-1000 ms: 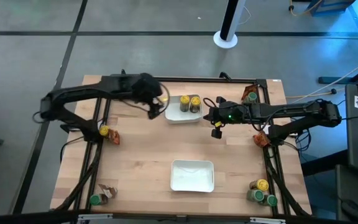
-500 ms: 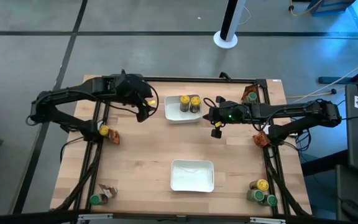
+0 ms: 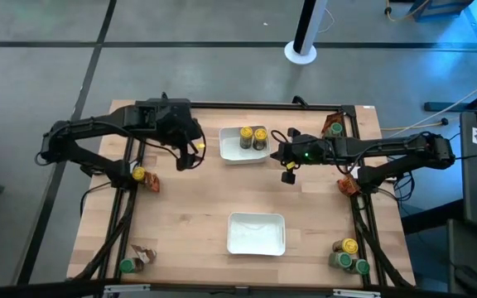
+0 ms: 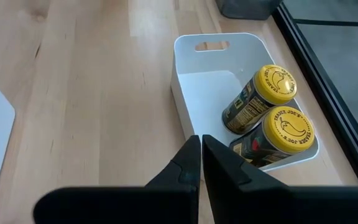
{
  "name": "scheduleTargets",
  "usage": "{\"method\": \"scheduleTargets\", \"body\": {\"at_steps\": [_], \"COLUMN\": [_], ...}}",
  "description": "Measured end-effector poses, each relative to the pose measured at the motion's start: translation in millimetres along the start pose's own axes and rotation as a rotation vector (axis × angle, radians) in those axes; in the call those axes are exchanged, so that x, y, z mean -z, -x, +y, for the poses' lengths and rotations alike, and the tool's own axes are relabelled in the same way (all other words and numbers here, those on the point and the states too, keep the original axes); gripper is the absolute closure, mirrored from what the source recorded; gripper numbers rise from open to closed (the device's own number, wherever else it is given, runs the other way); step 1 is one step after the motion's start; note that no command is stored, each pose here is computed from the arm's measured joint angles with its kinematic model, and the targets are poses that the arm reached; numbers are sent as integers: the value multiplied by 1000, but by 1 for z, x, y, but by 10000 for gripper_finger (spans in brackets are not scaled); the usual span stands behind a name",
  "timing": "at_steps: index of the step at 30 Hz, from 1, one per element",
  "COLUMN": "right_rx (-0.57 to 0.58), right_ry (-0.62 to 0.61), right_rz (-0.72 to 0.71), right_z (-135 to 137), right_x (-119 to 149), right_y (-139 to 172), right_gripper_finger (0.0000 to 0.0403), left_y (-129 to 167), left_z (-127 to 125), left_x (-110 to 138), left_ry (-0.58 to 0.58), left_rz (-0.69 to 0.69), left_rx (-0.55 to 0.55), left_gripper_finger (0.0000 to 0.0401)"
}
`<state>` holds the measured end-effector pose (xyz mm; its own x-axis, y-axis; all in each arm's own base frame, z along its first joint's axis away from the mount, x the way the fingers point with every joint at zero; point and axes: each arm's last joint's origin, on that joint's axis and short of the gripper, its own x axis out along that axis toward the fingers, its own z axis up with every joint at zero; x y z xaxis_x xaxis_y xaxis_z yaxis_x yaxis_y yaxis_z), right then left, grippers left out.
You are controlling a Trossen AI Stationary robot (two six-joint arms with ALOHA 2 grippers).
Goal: Sort spices by type
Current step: Put the seasoning bottle into the top white bin
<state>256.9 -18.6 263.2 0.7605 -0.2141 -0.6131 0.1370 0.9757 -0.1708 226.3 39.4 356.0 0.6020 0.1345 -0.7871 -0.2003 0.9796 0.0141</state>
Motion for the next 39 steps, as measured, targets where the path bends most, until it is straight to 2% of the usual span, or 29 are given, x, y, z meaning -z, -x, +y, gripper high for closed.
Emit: {"method": "scheduleTargets", "body": {"at_steps": [6,10,18,24,31,39], "right_rx": [1,2,2,3,1,0], "right_ry": [2,2,0,-2,-7,-20], "right_rz": [-3,-6,-15,-29,-27,-27], "right_z": [0,0,0,0,0,0], "right_x": [0,-1,-1,-3,-3,-3], "right_y": [0,0,0,0,0,0], "right_gripper_finger": [384,384,384,384,384,384], "left_y": [-1,0,12,2,-25,-24], "left_z": [-6,-5,-10,-14,-15,-14], "left_x": [5,22,55,72,106,126], "left_ry": [38,80,202,207,211,183], "left_rz": [51,232,570,639,825,858], "left_rx": [10,-68,-155,-177,-179,-120], "left_gripper_finger": [7,8,8,9,9,9]}}
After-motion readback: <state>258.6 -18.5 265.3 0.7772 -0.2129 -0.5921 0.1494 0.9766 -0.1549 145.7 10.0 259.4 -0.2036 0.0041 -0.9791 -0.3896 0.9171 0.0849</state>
